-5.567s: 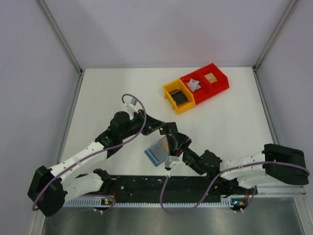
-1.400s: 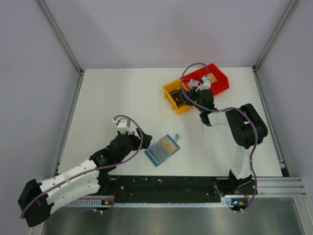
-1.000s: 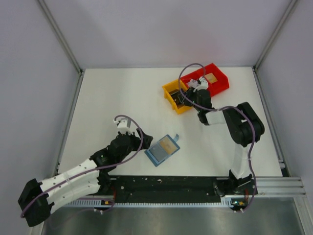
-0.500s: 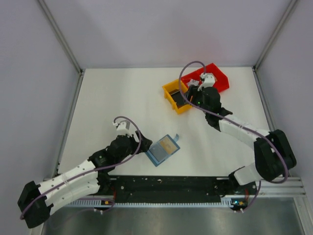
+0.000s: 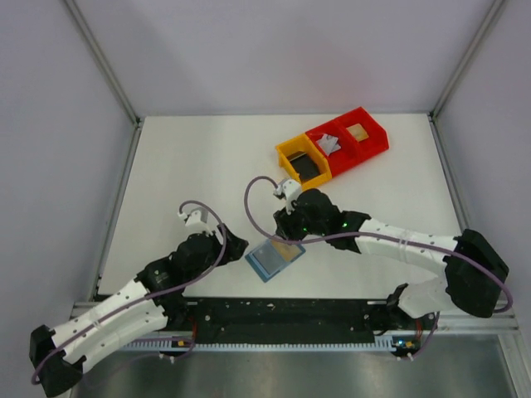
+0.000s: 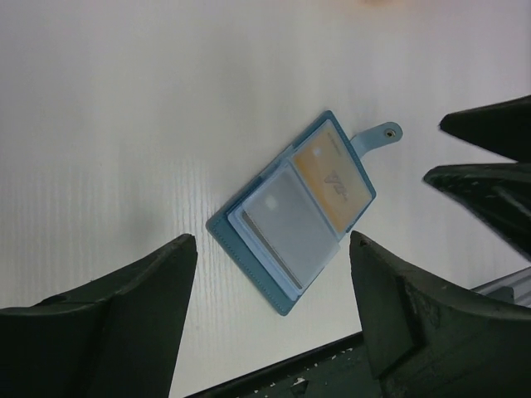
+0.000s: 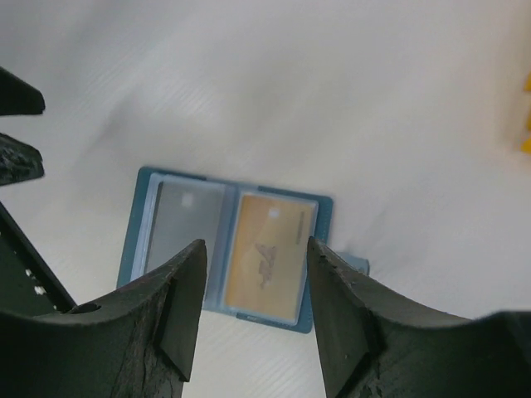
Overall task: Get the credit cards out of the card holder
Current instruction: Remove the credit card from the card holder.
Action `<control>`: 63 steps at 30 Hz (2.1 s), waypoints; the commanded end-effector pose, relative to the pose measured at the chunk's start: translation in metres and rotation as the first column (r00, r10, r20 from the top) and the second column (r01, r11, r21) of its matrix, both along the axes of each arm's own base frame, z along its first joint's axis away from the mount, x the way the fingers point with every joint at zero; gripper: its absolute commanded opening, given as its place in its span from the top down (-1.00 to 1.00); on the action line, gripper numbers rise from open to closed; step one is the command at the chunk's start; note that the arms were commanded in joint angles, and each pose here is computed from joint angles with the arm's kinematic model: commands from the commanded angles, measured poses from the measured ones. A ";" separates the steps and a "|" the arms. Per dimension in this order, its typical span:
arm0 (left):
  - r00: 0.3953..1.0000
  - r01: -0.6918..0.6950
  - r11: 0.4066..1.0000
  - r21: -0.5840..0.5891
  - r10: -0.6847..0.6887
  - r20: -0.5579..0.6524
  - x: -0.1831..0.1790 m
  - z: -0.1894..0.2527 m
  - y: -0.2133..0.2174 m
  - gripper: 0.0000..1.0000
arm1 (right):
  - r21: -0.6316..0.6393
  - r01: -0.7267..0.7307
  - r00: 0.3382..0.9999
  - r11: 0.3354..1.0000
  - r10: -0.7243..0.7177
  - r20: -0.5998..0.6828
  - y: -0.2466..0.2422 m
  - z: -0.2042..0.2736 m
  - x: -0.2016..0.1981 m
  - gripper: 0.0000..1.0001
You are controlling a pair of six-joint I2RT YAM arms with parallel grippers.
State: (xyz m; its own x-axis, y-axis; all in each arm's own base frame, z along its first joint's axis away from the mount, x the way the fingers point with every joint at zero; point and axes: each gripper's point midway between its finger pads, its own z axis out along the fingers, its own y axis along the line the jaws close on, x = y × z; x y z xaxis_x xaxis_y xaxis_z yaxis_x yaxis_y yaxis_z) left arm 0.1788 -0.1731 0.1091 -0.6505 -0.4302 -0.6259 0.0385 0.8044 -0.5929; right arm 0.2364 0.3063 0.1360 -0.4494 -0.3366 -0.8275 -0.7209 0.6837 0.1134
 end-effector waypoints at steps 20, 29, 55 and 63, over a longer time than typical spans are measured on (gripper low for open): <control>0.968 -0.239 0.970 -0.038 0.241 0.065 0.003 0.021 0.052 -0.48 | -0.372 -0.254 0.967 0.893 0.235 -0.096 0.062 -0.091 -0.068 -0.04; 0.968 -0.240 0.970 -0.038 0.242 0.066 0.004 0.019 0.052 -0.47 | -0.451 -0.248 0.969 0.857 0.217 -0.119 0.053 -0.114 -0.070 -0.01; 0.987 -0.155 0.988 -0.003 0.155 0.048 0.004 0.013 0.035 -0.47 | -0.490 0.024 0.995 0.872 0.027 0.096 0.014 -0.062 -0.005 0.99; 0.997 -0.061 0.998 -0.007 0.061 0.044 0.003 0.013 0.014 -0.47 | -0.479 0.148 0.988 0.865 -0.145 0.045 -0.037 -0.073 0.021 0.99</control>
